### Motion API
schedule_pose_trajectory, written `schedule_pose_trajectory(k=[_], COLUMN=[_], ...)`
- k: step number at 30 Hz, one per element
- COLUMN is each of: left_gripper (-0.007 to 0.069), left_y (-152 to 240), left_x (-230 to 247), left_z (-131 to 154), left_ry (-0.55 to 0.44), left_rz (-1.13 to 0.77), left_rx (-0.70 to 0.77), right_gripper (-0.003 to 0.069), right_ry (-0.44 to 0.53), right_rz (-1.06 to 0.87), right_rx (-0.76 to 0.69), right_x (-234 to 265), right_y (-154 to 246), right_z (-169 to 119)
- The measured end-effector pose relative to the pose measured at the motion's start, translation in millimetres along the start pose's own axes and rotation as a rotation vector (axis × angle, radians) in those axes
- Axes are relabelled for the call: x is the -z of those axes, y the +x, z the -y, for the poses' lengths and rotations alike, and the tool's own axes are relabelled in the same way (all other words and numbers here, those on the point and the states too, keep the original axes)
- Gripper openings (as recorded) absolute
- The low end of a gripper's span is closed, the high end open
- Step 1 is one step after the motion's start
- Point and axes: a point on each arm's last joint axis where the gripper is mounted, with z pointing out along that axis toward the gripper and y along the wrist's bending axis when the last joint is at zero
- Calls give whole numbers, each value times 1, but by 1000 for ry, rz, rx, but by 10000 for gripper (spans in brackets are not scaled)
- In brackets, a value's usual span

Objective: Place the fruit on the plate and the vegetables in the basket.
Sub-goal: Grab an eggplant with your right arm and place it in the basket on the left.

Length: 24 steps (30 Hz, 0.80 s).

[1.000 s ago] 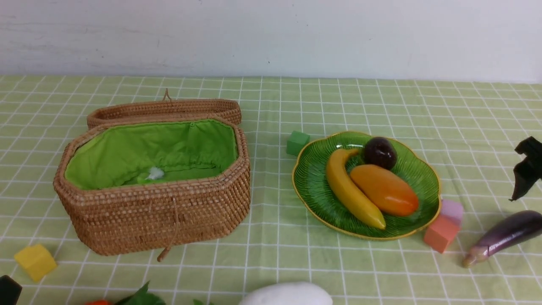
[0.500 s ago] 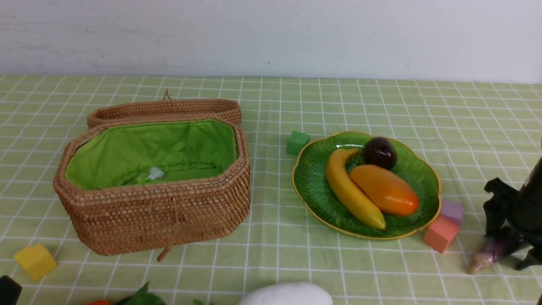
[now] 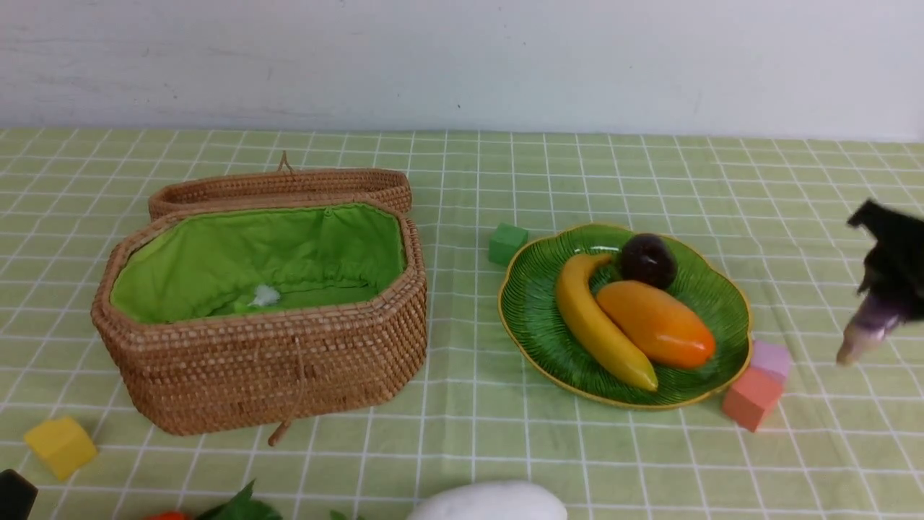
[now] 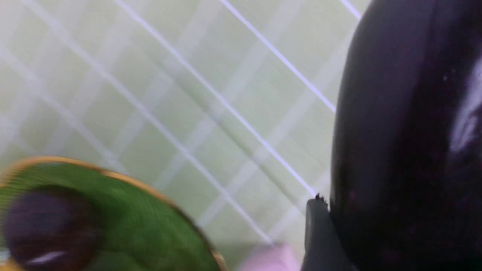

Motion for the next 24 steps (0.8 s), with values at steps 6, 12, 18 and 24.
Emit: schedule_pose_trajectory(k=[6,12,18,24], left_gripper=[239,239,239,239], left_y=[0,0,0,0], left_x=[0,0,0,0], left_z=[0,0,0,0], left_ry=[0,0,0,0], left_rz=[0,0,0,0], left_rx=[0,0,0,0], right_gripper=[368,368,368,368], right_ry=[-479,-787,-896,-935], right_rz=[339,269,52,81], right_rx=[382,927,1333,1461], right_x=[103,142,129,86], right_y=[-5,78,147,184], right_z=[-93,-189,-251,-293])
